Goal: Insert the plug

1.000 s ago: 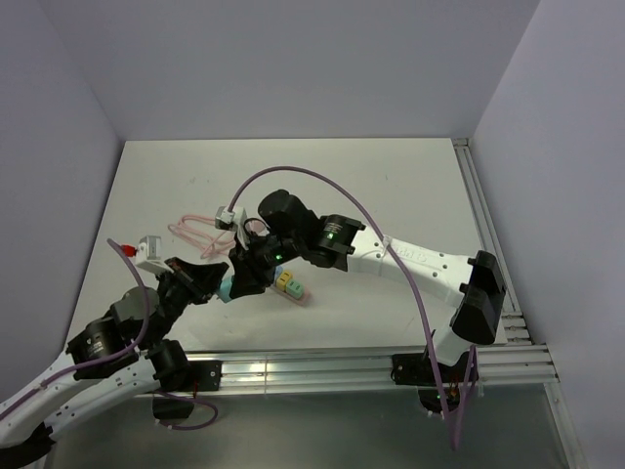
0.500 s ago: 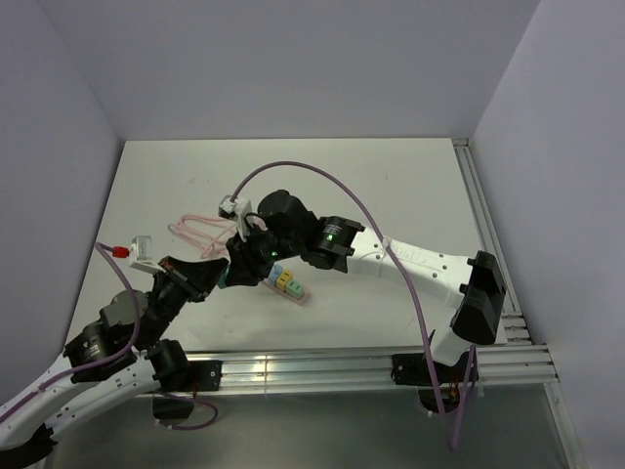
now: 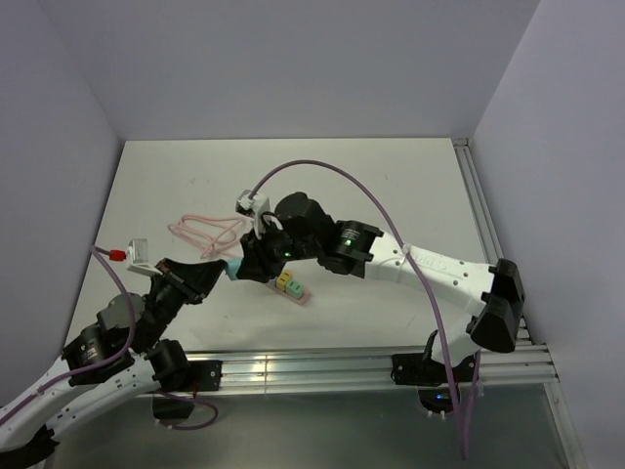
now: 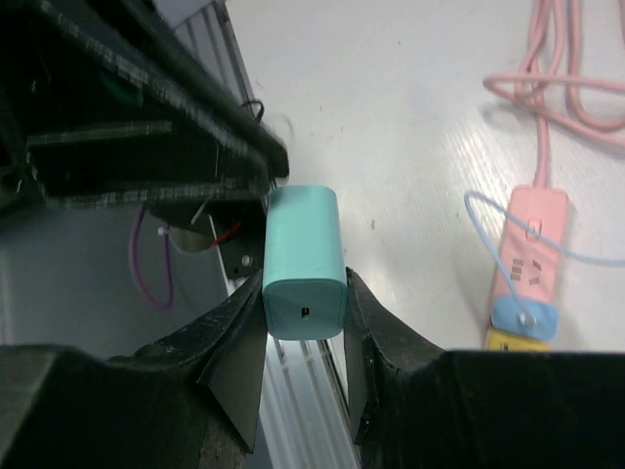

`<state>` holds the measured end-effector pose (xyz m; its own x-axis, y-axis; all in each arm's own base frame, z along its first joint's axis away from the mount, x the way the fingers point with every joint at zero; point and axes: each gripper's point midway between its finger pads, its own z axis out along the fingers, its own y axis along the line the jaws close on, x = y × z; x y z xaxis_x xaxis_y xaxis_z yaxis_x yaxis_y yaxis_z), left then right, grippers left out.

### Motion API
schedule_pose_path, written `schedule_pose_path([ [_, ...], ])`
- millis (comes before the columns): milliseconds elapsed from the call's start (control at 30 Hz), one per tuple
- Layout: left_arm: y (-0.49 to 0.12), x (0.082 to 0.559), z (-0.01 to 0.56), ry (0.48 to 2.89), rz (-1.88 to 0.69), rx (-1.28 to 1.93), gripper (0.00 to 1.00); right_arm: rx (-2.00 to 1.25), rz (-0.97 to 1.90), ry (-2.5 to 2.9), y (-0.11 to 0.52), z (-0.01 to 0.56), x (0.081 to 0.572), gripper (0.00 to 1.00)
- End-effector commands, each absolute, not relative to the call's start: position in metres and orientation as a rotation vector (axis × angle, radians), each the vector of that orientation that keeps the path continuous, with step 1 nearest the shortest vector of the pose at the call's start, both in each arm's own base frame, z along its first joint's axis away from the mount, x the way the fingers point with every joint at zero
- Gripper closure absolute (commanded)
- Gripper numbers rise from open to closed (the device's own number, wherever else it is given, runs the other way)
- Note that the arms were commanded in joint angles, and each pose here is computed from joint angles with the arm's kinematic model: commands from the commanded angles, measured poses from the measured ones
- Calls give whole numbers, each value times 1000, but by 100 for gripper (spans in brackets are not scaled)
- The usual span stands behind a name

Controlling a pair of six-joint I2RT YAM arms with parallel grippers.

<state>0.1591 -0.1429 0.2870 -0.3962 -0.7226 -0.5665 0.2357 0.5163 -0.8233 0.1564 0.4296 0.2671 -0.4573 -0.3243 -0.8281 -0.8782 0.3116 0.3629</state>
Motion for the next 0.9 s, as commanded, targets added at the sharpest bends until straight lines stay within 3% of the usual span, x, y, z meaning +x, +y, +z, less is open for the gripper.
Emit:
schedule_pose_path([
  [0, -135, 156, 271, 1728, -1024, -373, 77, -1016, 1140, 1750, 406, 318, 153, 100],
  [33, -134, 154, 278, 1700, -1029, -342, 64, -1035, 1126, 1764, 401, 308, 150, 100],
  [100, -142, 146, 286, 1677, -1083, -253, 48, -1063, 1149, 1752, 390, 311, 141, 100],
  [133, -144, 142, 296, 1631, -1108, -191, 34, -1086, 1164, 1756, 385, 305, 136, 100],
  [267, -158, 123, 315, 1557, -1220, -34, 25, -1168, 1257, 1689, 372, 309, 117, 100],
  [500, -199, 89, 328, 1527, -1392, 275, 26, -1281, 1413, 1635, 373, 313, 97, 100],
  [633, -216, 84, 323, 1544, -1419, 373, 35, -1307, 1471, 1608, 374, 321, 89, 100],
  [800, -218, 81, 325, 1510, -1444, 386, 41, -1335, 1508, 1599, 371, 323, 82, 100],
  [867, -217, 80, 326, 1507, -1447, 388, 48, -1339, 1514, 1593, 371, 324, 81, 100],
])
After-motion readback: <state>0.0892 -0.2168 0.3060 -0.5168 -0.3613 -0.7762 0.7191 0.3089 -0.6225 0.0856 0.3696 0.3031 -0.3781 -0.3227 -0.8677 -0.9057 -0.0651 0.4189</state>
